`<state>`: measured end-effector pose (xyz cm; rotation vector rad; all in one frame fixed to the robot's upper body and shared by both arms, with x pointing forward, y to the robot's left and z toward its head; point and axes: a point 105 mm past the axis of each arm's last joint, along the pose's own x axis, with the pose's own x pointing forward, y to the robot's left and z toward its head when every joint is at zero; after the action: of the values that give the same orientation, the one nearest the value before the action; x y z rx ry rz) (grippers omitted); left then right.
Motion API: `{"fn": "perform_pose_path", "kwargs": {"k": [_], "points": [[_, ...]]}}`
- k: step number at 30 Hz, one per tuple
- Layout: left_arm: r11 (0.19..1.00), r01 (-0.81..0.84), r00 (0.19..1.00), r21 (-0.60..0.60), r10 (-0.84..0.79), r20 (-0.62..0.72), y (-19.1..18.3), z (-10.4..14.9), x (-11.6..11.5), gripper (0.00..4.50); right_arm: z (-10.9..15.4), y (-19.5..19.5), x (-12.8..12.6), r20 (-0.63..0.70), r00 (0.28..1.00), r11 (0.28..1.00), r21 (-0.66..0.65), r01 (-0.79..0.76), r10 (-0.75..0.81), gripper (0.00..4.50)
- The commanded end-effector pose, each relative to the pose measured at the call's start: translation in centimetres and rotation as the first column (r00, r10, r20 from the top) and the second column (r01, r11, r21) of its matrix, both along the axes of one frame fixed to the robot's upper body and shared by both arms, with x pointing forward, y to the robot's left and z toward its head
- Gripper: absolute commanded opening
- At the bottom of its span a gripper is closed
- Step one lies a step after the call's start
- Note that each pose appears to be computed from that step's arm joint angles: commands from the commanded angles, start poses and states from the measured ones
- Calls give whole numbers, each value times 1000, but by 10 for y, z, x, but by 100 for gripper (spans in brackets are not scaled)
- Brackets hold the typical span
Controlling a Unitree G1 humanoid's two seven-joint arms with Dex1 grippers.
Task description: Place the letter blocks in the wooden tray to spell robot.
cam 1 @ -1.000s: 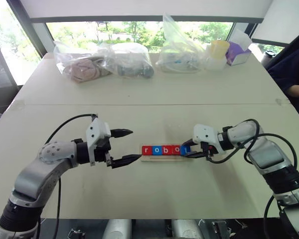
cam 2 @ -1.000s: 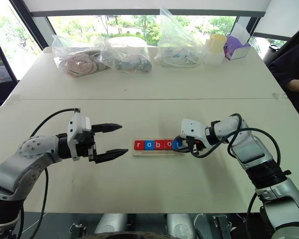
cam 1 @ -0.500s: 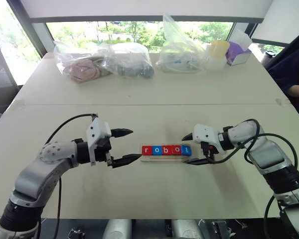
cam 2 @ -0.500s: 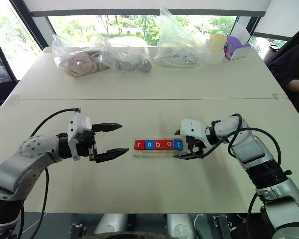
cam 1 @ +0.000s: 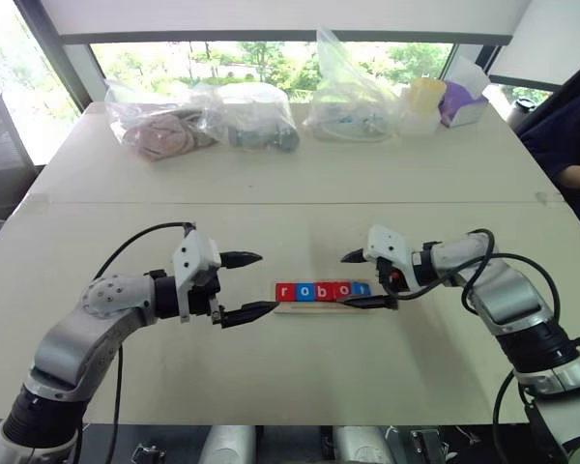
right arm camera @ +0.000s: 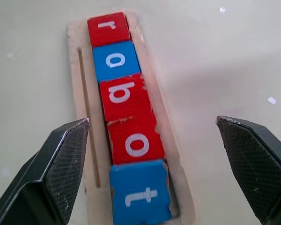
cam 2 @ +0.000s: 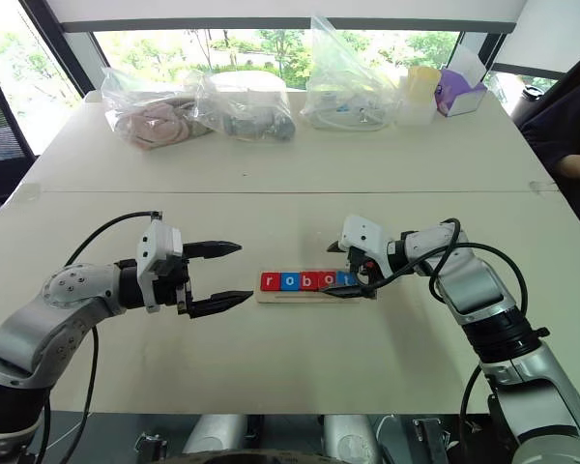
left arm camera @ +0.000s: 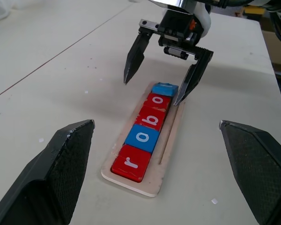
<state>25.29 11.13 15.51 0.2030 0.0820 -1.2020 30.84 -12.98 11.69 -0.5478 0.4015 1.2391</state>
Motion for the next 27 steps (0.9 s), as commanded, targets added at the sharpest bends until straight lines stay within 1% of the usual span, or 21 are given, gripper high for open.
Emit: {"fn": "perform_pose_path", "kwargs": {"k": [1,10,18,21,24,27], "points": [[1000,11,999,-9,-10,44,-2,8,-1,450,19,2,7,91,996,1000,15,8,-10,445],[1000,9,999,-12,-9,43,-3,9,0,450,15,-14,17,115,992,998,-23,59,-56,445],[1000,9,999,-12,-8,43,-3,8,0,450,16,-26,17,116,991,996,-43,76,-71,445],[1000,10,999,-12,-10,42,-4,8,0,450,30,-23,19,115,988,995,25,99,-101,445],[1000,11,999,-13,-11,41,-4,8,0,450,42,-19,15,74,990,988,107,114,-122,445],[1000,12,999,-14,-11,42,-4,8,0,450,44,-25,11,53,987,983,118,141,-148,445]]}}
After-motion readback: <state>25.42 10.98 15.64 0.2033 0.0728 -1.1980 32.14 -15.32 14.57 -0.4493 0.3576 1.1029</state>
